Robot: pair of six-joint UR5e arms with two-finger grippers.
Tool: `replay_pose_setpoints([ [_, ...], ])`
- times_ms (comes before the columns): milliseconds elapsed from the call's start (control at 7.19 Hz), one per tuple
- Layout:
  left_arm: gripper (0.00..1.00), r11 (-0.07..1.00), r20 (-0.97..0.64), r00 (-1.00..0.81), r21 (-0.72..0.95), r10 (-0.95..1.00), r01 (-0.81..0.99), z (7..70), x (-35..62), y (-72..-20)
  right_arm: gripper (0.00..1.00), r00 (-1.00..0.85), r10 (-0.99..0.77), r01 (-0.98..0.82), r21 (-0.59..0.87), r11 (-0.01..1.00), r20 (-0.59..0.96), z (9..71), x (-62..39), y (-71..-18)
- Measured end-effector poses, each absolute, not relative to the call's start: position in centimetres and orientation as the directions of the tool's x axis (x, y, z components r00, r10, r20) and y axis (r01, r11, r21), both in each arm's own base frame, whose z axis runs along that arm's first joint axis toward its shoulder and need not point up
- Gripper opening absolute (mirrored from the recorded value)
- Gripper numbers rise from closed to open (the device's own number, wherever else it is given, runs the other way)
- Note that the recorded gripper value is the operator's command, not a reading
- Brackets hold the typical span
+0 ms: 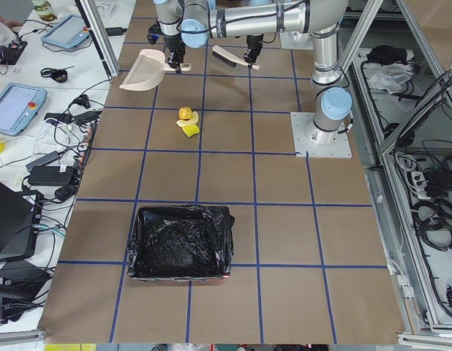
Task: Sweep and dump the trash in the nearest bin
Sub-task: 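Lift dustpan beside the trash with left while right brings brush over, then sweep the sponge toward the dustpan with the right gripper's brush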
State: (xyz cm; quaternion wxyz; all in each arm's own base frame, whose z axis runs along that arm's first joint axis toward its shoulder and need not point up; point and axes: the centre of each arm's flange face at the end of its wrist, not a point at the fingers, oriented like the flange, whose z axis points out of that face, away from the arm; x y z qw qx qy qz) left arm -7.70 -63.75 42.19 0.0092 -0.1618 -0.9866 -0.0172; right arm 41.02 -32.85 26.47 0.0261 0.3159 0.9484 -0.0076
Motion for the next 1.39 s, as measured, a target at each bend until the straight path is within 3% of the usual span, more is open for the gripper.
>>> replay_pose_setpoints([
  [278, 0.00, 0.855, -0.013, -0.858, 0.094, 0.513, 0.509, 43.0, 5.3, -62.7, 0.00, -0.807, 0.589, 0.590, 0.001, 0.808, -0.036, 27.5, 46.3, -36.2],
  [695, 0.00, 0.602, -0.010, -0.608, 0.155, 0.794, 0.783, 39.6, 22.6, -59.8, 0.00, -0.767, 0.641, 0.641, 0.013, 0.767, -0.019, 28.5, 52.8, -41.8],
  [973, 0.00, 0.411, -0.033, -0.415, 0.227, 0.909, 0.883, 35.0, 26.6, -59.1, 0.00, -0.755, 0.654, 0.654, 0.018, 0.756, -0.039, 28.3, 55.5, -43.4],
  [1390, 0.00, 0.198, 0.059, -0.215, 0.215, 0.975, 0.956, 29.7, 27.2, -59.5, 0.00, -0.738, 0.673, 0.672, 0.030, 0.740, -0.057, 27.3, 58.4, -44.7],
])
